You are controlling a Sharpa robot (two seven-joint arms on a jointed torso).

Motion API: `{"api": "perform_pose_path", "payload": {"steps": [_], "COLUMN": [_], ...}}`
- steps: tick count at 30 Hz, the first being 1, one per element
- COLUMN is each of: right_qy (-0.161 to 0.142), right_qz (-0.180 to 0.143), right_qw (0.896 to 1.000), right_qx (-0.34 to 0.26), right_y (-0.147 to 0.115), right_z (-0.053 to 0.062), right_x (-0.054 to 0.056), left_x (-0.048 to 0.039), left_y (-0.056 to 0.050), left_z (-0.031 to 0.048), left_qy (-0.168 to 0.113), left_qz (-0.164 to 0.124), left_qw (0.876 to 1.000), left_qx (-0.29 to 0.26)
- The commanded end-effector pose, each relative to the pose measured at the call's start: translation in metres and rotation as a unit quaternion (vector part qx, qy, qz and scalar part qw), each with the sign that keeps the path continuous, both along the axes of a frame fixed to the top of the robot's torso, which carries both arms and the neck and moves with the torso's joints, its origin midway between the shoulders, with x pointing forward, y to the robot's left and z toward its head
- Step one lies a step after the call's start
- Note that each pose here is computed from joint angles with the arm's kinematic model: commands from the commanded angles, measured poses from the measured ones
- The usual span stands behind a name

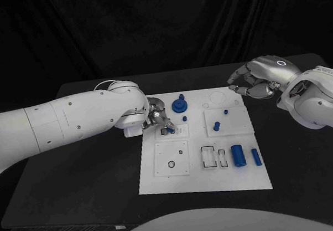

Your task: Assemble the parts on the task board

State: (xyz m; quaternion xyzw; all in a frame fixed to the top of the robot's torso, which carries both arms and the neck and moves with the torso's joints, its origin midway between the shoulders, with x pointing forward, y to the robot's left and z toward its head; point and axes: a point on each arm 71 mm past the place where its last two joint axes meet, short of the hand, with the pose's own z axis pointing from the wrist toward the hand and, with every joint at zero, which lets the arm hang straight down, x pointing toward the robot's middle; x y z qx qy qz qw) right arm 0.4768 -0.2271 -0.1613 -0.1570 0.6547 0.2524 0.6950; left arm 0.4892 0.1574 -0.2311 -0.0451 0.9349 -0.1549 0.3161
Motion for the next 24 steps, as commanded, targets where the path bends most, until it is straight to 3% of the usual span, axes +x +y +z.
{"api": "perform_pose_path", "payload": {"steps": [1, 24], "right_qy": [0.003, 0.003], "right_qz": [-0.011, -0.011], "right_qw": [1.0, 1.0], "right_qx": [-0.001, 0.0], "right_y": [-0.0014, -0.0012], "right_z": [-0.0012, -0.0015], "right_x": [0.0006, 0.0007], "left_x": [-0.0026, -0.0036], "left_y": [-0.002, -0.0039], "left_z": [-0.004, -0.0073], "left_qy": [0.009, 0.011], "left_qz": [-0.009, -0.011], "left_qw": [1.0, 1.0], "left_qx": [0.0, -0.001]}}
